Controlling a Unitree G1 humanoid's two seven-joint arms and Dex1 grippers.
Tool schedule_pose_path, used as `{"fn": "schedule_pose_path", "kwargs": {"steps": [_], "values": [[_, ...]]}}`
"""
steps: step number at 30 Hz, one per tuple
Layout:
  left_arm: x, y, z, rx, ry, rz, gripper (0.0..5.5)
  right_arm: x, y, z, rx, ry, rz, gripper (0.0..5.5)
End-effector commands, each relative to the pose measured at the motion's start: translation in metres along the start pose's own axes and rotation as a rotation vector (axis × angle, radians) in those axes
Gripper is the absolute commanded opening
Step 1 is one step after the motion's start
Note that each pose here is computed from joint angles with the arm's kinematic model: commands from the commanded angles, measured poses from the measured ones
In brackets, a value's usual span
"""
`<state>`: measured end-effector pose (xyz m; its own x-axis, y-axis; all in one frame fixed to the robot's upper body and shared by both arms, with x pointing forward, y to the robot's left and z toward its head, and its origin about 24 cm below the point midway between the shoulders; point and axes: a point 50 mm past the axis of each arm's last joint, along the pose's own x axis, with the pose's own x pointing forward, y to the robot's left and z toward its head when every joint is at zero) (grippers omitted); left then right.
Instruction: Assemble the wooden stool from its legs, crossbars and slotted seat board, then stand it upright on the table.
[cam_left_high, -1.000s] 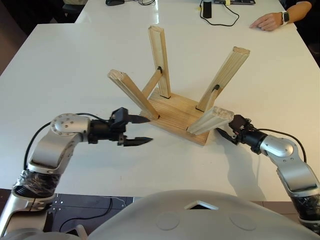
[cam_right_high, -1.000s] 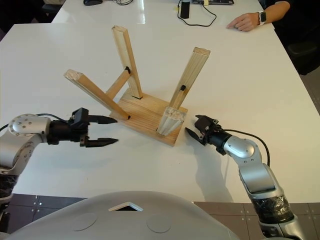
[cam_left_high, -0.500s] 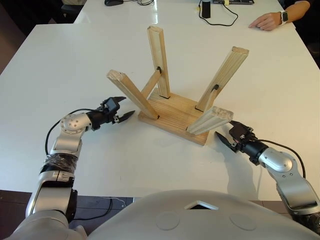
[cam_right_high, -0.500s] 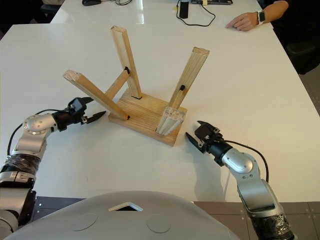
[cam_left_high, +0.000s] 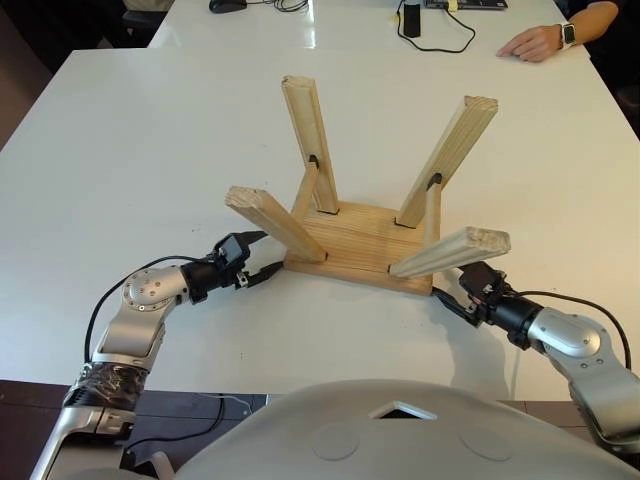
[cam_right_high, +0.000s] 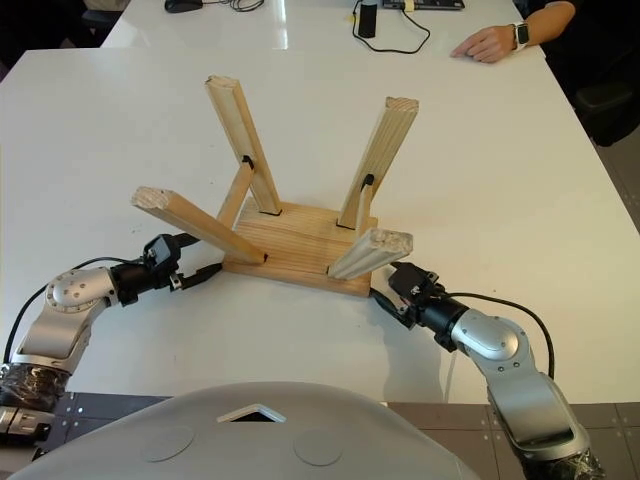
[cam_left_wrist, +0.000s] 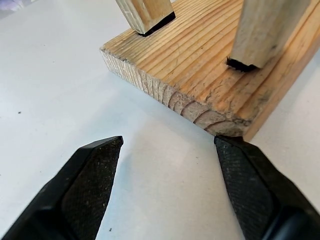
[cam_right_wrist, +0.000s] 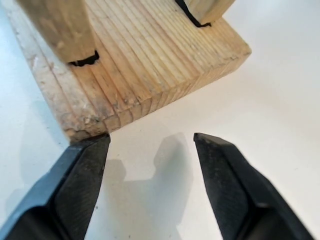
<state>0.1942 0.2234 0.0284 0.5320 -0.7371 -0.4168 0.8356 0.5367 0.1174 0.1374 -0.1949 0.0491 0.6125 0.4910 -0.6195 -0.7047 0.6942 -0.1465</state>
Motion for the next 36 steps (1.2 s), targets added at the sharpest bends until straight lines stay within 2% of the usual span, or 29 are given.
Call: {"fn": "schedule_pose_path", "kwargs": {"steps": [1, 9, 15, 27, 36], "values": [[0.006, -0.015, 0.034, -0.032, -0.144, -0.125, 3.42, -0.007, -0.001, 0.036, 0.018, -0.194, 0.086, 3.12], [-0.010, -0.017, 0.062, 0.004, -0.156, -0.220, 3.42, -0.028, -0.018, 0.057, -0.030, -0.264, 0.089, 3.12], [-0.021, 0.000, 0.084, 0.008, -0.181, -0.241, 3.42, -0.042, -0.012, 0.070, -0.083, -0.317, 0.163, 3.12], [-0.037, 0.000, 0.092, 0.026, -0.164, -0.310, 3.42, -0.056, -0.007, 0.074, -0.114, -0.325, 0.236, 3.12], [-0.044, 0.004, 0.108, 0.003, -0.207, -0.339, 3.42, -0.067, -0.020, 0.082, -0.109, -0.382, 0.226, 3.12]]}}
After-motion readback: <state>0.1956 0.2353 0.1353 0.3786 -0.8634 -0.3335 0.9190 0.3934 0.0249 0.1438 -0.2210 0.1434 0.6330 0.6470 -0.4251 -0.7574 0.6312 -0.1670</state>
